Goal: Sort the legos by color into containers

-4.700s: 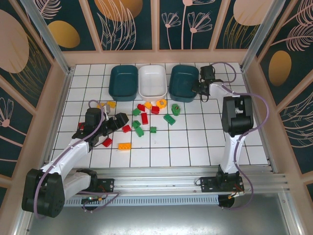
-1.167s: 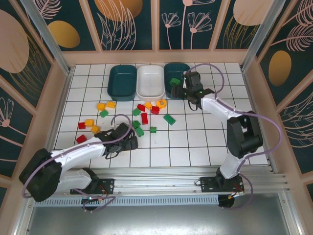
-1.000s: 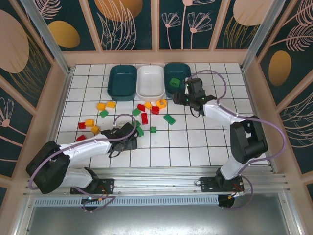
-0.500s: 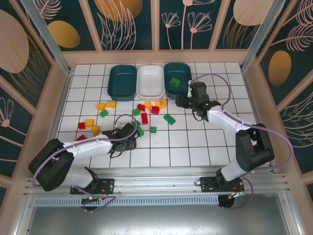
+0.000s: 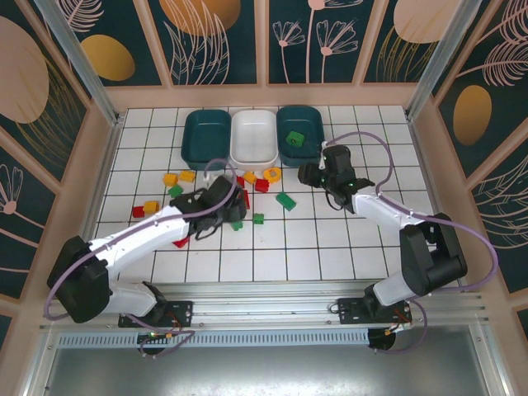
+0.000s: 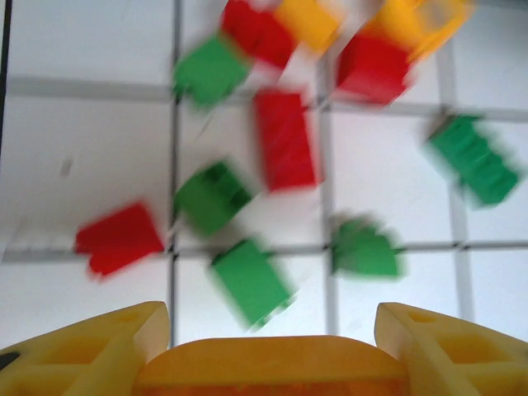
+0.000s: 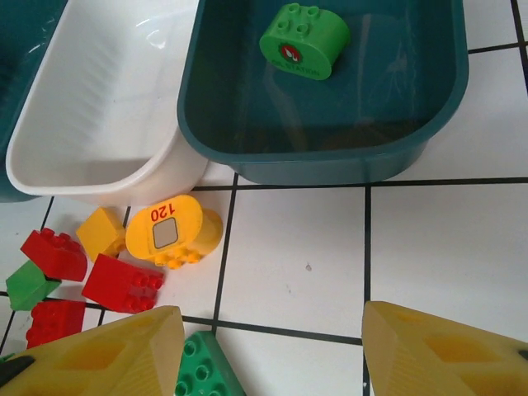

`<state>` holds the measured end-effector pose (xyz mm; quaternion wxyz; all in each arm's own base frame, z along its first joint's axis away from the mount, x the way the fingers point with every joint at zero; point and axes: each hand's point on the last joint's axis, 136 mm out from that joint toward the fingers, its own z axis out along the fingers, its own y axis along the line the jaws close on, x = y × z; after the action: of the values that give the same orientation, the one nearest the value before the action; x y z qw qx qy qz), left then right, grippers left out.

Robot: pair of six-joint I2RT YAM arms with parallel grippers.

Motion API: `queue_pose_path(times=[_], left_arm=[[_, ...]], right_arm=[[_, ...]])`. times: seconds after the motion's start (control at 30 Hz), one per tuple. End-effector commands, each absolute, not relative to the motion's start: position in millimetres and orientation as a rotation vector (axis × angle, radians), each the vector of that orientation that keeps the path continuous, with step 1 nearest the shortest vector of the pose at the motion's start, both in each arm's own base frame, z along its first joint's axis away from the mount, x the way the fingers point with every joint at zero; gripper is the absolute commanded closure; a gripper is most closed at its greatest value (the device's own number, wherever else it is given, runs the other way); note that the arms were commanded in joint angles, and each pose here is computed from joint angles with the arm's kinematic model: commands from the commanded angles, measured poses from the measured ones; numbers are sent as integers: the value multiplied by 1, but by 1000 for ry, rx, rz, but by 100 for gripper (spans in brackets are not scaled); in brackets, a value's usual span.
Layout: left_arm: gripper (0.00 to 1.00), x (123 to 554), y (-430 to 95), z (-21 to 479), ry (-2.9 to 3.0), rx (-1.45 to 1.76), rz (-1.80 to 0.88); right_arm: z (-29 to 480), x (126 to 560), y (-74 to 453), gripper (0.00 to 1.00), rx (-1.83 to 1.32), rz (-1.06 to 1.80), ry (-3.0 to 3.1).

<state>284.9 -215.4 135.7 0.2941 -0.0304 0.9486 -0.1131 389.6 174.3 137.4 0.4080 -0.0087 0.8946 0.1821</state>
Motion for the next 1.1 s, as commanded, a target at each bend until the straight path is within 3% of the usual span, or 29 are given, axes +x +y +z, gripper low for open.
queue_pose_path(times=[0.0,0.2,0.33,0.43,0.57,0.67,0.83,1.07], left_arm=[[46,328,-228,163,2464,7,-234],[50,445,-255,192,2386,11,-277],[55,512,-279,164,2442,36,-284],[57,538,-290,144,2461,64,-244],[51,553,-287,126,2470,44,-232],[39,559,-280,125,2468,10,-263],[3,557,-285,160,2401,83,-320],[2,515,-258,200,2363,60,-316]], right_arm=[[148,393,156,40,124,460,2162],[131,384,138,40,246,472,2119],[131,381,123,40,296,421,2080],[132,377,117,40,312,423,2055],[133,377,117,40,308,432,2052],[132,377,118,40,303,437,2052],[131,376,118,39,298,424,2057],[132,373,120,39,298,438,2050]])
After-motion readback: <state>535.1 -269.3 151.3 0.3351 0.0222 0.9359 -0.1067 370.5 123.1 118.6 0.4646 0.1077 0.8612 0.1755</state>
